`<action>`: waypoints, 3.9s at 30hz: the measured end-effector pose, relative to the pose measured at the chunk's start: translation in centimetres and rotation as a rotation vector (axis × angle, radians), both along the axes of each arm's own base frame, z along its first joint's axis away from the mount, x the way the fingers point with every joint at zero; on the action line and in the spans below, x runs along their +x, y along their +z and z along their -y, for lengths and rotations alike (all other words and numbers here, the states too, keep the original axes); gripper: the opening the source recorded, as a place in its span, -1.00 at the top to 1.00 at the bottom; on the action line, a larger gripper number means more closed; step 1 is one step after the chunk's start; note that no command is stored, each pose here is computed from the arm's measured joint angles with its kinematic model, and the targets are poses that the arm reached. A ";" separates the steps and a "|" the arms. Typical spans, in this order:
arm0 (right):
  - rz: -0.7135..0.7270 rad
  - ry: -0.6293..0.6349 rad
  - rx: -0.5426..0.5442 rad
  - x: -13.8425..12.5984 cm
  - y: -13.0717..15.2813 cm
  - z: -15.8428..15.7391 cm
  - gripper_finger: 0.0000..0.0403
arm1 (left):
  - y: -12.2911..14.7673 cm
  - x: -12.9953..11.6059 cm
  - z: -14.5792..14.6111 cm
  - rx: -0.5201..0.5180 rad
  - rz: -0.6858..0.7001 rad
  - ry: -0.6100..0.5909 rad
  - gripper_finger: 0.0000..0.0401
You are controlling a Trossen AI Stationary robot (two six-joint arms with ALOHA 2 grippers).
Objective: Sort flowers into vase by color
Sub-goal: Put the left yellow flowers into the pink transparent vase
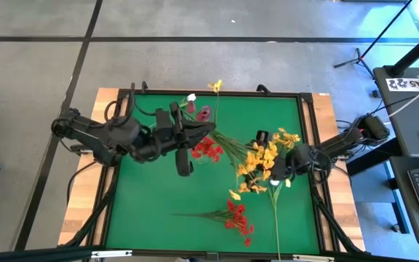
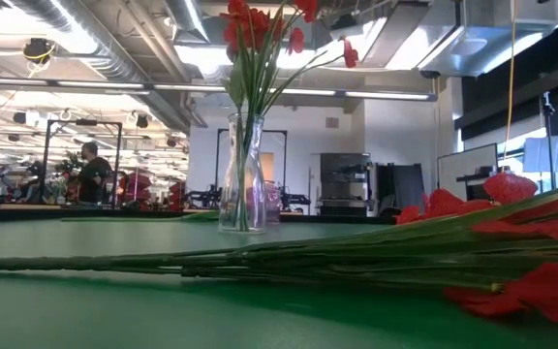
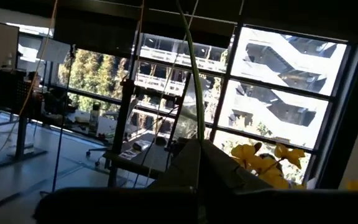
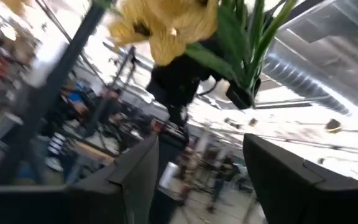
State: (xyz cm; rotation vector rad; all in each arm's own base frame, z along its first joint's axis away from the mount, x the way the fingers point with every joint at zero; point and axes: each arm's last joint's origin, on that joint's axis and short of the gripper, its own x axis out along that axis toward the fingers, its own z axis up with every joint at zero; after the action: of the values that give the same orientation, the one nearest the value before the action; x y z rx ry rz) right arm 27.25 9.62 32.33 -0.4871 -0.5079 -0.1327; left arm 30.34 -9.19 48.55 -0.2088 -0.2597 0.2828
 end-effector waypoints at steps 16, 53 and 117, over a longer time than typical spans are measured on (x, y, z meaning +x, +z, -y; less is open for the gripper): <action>0.052 -0.058 0.011 3.0 4.6 -1.3 0.00 | -3.0 2.7 0.8 0.043 -0.147 0.039 1.00; -0.089 -0.479 0.160 0.6 7.1 5.0 0.96 | -1.3 -4.5 0.5 0.279 -0.451 0.368 0.33; -0.755 -0.120 0.313 5.7 -8.2 26.8 0.97 | -19.4 -11.9 -20.0 -0.143 -0.312 0.165 0.43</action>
State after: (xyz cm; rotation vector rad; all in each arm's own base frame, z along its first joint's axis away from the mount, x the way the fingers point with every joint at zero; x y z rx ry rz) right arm 32.96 -17.21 24.15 -0.2295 0.2815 -0.1293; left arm 18.46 10.77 29.14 -0.2813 0.0534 0.4927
